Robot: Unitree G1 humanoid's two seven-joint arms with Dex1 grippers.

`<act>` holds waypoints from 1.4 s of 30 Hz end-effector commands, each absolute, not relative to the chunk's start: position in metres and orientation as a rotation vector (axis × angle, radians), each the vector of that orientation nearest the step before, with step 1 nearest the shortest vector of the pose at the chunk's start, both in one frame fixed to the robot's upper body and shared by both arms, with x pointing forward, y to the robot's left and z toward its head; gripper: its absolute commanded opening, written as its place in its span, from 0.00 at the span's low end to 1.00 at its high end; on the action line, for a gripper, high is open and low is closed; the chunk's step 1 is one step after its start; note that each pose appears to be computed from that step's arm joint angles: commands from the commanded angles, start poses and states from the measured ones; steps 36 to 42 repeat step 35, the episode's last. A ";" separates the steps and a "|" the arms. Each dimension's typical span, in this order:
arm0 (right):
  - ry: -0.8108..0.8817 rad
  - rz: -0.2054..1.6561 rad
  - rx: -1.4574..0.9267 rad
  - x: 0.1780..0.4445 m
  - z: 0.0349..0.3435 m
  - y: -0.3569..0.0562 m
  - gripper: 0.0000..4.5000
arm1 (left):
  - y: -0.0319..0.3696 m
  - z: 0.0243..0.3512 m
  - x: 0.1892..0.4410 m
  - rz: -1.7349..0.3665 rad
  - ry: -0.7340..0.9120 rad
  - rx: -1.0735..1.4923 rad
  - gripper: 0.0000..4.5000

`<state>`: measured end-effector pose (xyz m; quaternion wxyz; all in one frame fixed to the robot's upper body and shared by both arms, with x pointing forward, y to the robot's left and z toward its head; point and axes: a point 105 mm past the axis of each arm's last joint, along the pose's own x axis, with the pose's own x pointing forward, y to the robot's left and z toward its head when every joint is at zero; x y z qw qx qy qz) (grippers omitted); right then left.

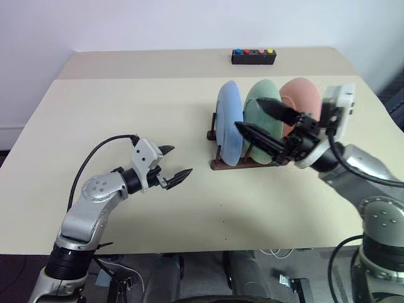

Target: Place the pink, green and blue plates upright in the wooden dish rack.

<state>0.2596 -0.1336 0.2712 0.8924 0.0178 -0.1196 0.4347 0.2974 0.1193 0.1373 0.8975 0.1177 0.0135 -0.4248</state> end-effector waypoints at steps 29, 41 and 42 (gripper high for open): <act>0.075 0.501 -0.272 0.228 0.148 -0.304 1.00 | 0.167 0.115 0.309 -0.765 0.033 0.305 1.00; 0.072 0.514 -0.260 0.234 0.144 -0.300 1.00 | 0.173 0.112 0.305 -0.748 0.050 0.303 1.00; 0.072 0.514 -0.260 0.234 0.144 -0.300 1.00 | 0.173 0.112 0.305 -0.748 0.050 0.303 1.00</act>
